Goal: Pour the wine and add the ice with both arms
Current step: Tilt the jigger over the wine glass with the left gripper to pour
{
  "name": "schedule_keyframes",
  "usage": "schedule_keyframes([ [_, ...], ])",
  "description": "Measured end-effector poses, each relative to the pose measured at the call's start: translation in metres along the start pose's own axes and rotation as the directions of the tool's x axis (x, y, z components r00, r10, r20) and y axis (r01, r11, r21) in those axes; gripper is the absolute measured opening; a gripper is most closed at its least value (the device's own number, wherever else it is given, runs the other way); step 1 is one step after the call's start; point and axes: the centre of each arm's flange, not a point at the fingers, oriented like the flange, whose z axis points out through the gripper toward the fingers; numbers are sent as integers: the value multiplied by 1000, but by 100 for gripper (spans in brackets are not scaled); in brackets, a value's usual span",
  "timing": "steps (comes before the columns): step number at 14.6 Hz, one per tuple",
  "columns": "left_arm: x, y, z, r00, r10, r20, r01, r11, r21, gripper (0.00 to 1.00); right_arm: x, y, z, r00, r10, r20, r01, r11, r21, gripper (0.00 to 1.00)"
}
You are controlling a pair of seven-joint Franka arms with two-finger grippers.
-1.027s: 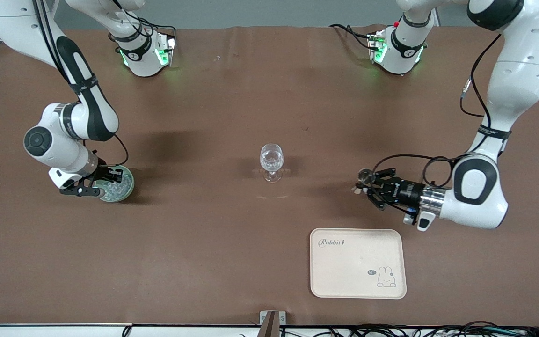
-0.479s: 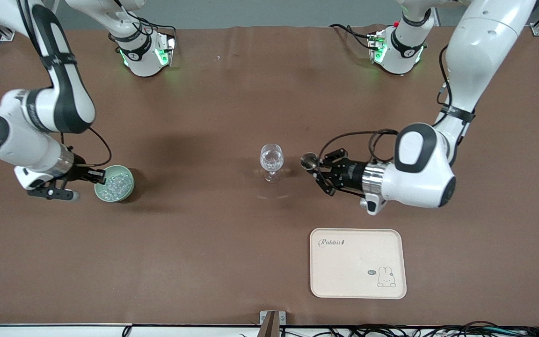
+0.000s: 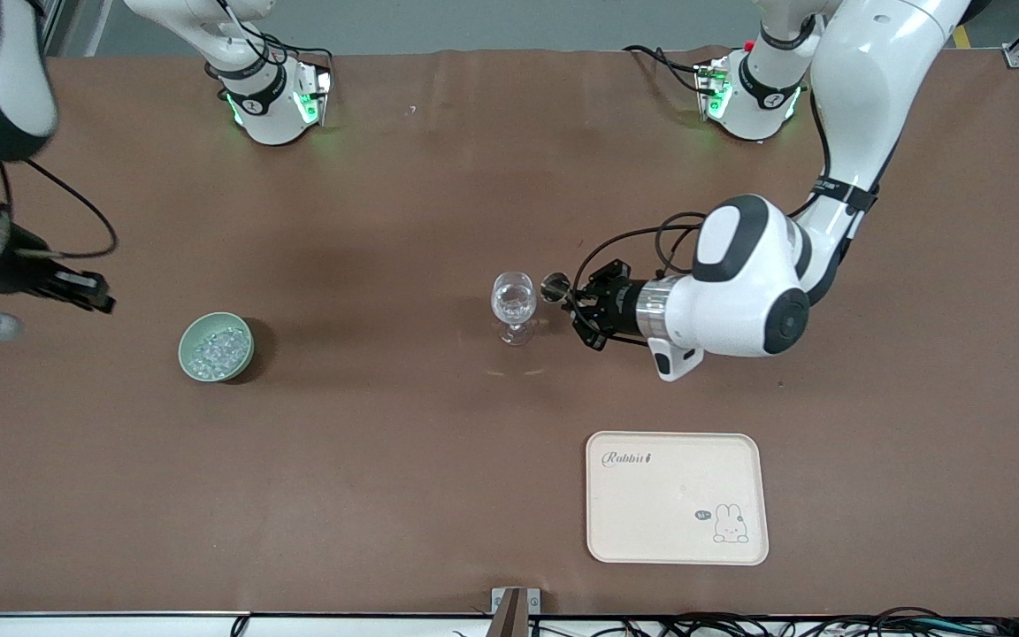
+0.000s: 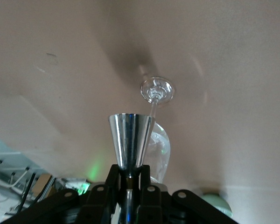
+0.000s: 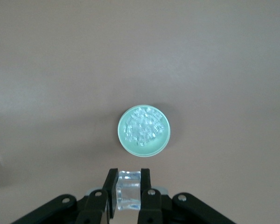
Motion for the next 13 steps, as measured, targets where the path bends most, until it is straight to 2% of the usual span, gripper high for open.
schedule_keyframes([
  [3,-22,-4,18,998,-17,-68,17,1000,-1,21,-15,11,-69,1000,2,5,-2,1000,0,23],
  [5,-35,-5,22,993,-28,-111,27,1000,-15,21,-23,15,-93,1000,-10,10,10,1000,-1,23],
  [13,-63,-14,42,958,-25,-287,14,999,-39,21,-14,22,-75,999,-15,49,15,1000,-5,23],
])
